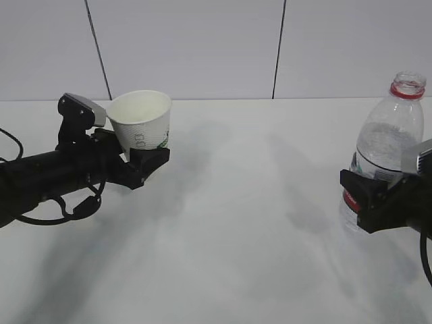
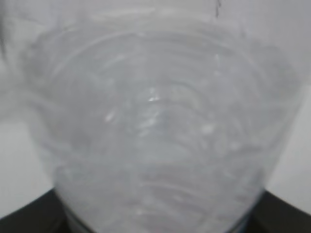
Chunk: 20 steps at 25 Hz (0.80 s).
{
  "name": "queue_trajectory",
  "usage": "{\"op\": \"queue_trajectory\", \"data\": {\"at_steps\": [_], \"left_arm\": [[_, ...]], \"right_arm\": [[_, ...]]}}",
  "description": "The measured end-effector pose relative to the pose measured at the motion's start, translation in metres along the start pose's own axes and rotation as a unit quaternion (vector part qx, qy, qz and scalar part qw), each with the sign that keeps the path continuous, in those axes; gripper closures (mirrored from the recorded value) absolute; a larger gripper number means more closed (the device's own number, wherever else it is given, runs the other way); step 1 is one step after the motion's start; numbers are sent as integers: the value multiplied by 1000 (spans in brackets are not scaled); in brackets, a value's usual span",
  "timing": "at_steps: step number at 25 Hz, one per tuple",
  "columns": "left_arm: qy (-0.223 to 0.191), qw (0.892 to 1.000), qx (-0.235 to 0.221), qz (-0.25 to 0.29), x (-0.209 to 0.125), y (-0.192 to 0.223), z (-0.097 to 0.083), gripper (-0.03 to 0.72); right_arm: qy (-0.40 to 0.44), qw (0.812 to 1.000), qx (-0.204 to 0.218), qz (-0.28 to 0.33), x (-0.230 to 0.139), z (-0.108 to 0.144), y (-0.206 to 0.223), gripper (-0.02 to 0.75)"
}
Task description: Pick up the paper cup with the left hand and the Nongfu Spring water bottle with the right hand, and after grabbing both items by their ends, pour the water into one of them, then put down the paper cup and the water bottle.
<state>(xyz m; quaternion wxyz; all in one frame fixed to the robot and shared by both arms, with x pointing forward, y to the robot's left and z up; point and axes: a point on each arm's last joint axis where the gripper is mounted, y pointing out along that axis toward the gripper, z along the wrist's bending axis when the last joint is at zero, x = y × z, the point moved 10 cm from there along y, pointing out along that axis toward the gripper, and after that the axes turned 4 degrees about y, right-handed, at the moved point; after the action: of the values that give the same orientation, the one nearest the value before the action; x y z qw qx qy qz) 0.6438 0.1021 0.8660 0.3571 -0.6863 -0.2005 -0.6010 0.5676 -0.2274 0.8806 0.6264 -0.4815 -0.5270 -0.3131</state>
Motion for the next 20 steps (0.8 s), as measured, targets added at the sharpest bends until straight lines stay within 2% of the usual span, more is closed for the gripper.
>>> {"op": "queue_trajectory", "data": {"at_steps": [11, 20], "left_arm": [[-3, 1000, -8, -15, 15, -39, -23, 122], [14, 999, -39, -19, 25, -64, -46, 123]], "right_arm": [[11, 1000, 14, 1, 0, 5, 0, 288], [0, 1000, 14, 4, 12, 6, -8, 288]]}}
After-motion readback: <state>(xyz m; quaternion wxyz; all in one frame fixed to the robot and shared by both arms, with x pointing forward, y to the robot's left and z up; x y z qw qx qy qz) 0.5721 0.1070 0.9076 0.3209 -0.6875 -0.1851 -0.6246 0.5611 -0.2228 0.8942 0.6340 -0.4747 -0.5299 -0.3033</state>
